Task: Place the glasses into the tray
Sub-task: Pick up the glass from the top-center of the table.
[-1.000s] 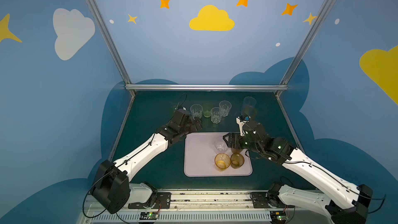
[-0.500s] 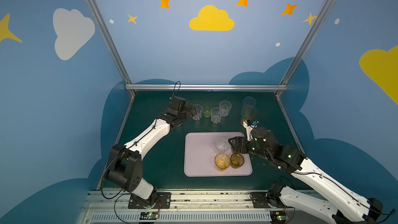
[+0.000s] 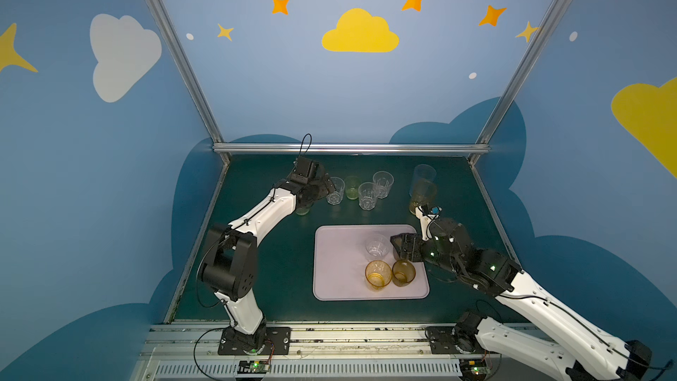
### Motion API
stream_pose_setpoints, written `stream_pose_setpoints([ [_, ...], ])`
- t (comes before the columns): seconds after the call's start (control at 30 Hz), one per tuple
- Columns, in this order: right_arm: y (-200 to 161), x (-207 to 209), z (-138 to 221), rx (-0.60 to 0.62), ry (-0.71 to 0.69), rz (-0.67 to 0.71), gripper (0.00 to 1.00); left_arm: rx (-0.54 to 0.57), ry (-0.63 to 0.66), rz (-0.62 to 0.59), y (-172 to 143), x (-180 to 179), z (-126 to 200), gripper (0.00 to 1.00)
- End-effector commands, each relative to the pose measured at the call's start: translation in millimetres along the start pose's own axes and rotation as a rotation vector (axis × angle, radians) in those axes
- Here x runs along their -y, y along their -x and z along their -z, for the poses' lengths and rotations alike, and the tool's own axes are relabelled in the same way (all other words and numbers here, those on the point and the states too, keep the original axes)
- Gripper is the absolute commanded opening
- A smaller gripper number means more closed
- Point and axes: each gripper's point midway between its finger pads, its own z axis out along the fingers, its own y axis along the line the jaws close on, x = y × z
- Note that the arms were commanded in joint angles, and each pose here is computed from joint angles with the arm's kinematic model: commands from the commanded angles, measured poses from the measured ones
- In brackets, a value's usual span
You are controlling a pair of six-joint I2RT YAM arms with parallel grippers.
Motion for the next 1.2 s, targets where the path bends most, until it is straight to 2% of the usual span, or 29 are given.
stream_pose_setpoints([
  [0.0, 7.3, 0.9, 2.2, 0.033, -0.001, -0.012, 0.84, -0.007, 0.022, -0.023, 3.9, -5.8, -5.2, 1.0],
  [0.27, 5.1, 4.0, -1.0, 0.035, -0.002, -0.047, 0.84, -0.038, 0.035, -0.039, 6.0, -6.7, -22.3, 1.0],
  [0.5, 9.3, 5.0, -0.6, 0.047, -0.007, -0.046, 0.84, -0.02, 0.072, -0.017, 12.2, -15.8, -28.2, 0.96],
  [0.8, 9.8, 9.5, -4.1, 0.037, -0.019, -0.064, 0.84, -0.068, 0.101, -0.027, 6.2, -23.0, -47.9, 0.93],
  [1.17, 8.7, 16.8, -8.4, 0.024, -0.031, -0.093, 0.84, -0.081, 0.114, -0.052, 2.4, -23.5, -52.1, 0.9],
])
